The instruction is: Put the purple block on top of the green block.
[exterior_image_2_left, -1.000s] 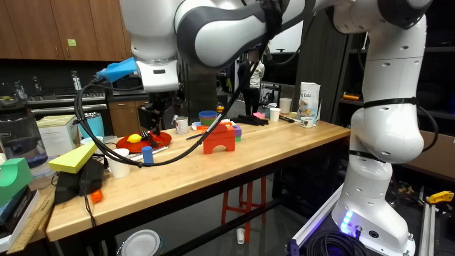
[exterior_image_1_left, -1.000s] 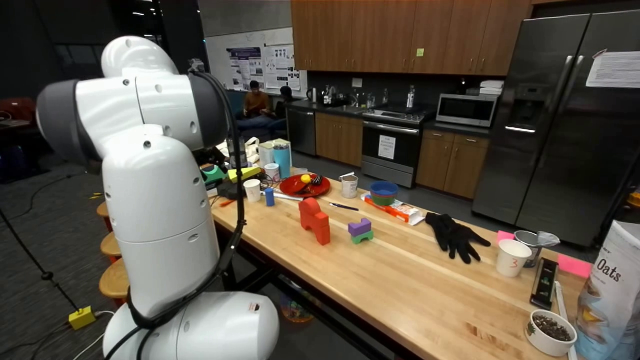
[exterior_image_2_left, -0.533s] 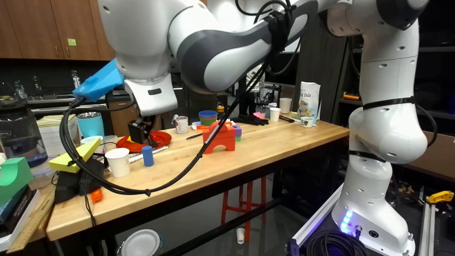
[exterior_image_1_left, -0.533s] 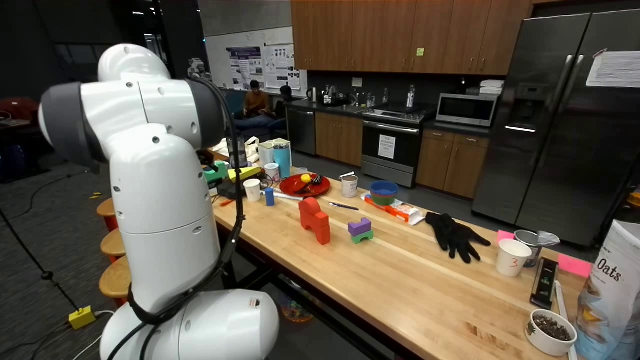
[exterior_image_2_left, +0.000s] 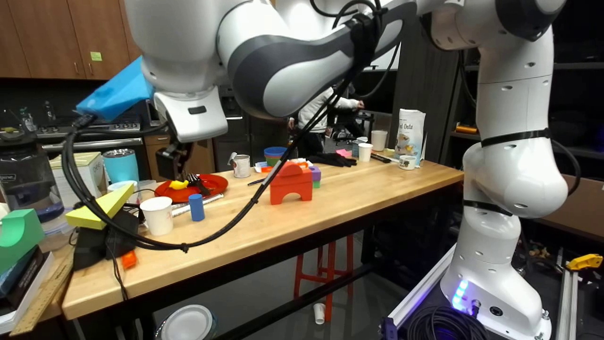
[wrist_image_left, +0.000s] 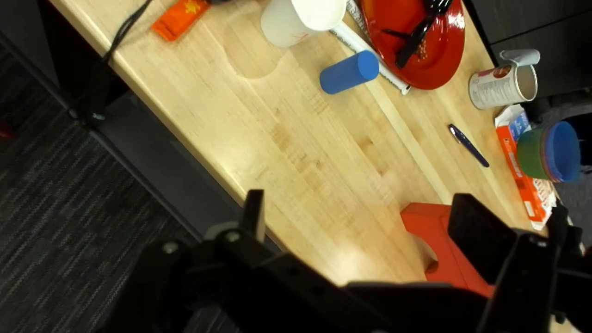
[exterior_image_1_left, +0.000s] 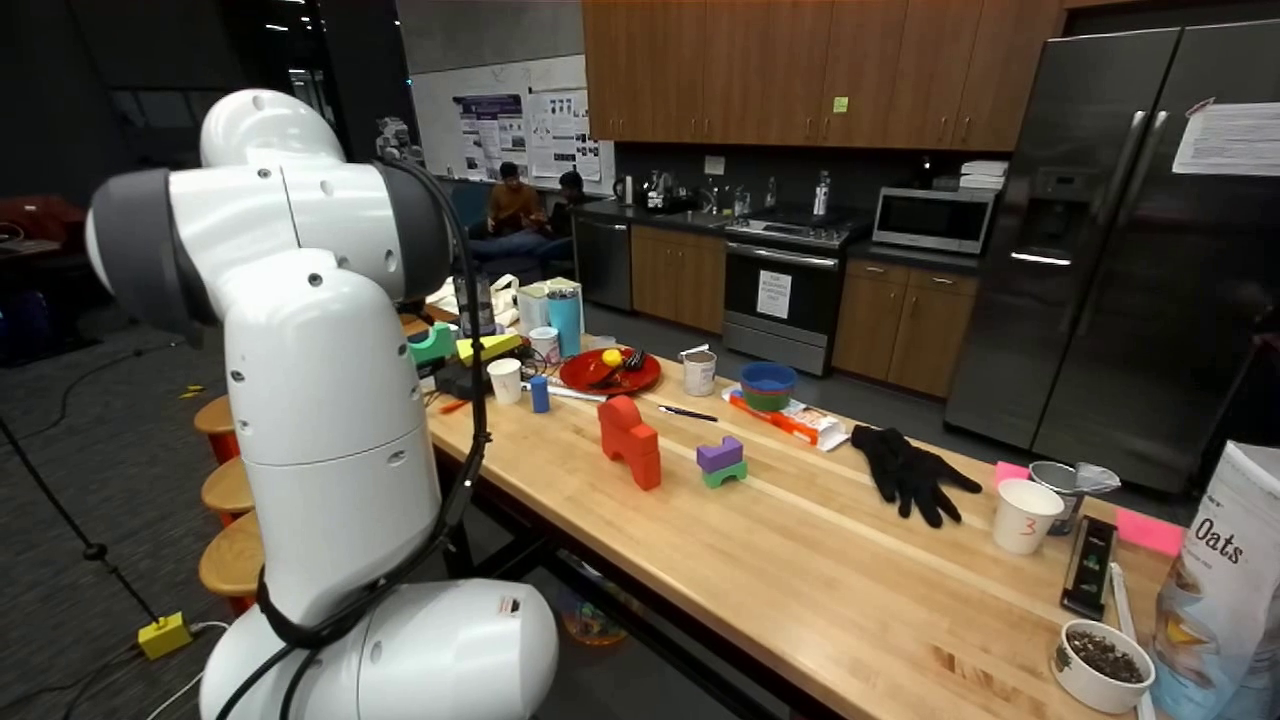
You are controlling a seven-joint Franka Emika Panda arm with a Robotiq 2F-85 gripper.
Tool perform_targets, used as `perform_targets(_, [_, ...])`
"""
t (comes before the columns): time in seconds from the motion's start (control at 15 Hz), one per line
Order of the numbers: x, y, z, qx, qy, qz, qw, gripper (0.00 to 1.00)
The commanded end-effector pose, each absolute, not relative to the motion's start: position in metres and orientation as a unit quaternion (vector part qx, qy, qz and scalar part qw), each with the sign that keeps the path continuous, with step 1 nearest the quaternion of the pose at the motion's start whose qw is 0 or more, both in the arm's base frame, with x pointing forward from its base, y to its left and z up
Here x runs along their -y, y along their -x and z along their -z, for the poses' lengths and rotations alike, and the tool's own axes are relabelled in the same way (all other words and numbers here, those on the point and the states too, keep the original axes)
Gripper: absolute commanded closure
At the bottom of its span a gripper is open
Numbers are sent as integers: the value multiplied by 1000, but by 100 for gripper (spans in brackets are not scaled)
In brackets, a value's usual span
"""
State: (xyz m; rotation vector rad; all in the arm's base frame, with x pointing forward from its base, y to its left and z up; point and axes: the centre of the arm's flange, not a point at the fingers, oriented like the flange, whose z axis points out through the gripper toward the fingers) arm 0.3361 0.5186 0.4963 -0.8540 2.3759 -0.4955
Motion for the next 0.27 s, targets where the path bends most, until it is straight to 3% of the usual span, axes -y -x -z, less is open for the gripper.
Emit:
perform_targets(0.0, [-516, -344, -503, -889, 310, 172, 290, 0])
perform_targets(0.2, [-506, -361, -514, -893, 294, 158, 302, 0])
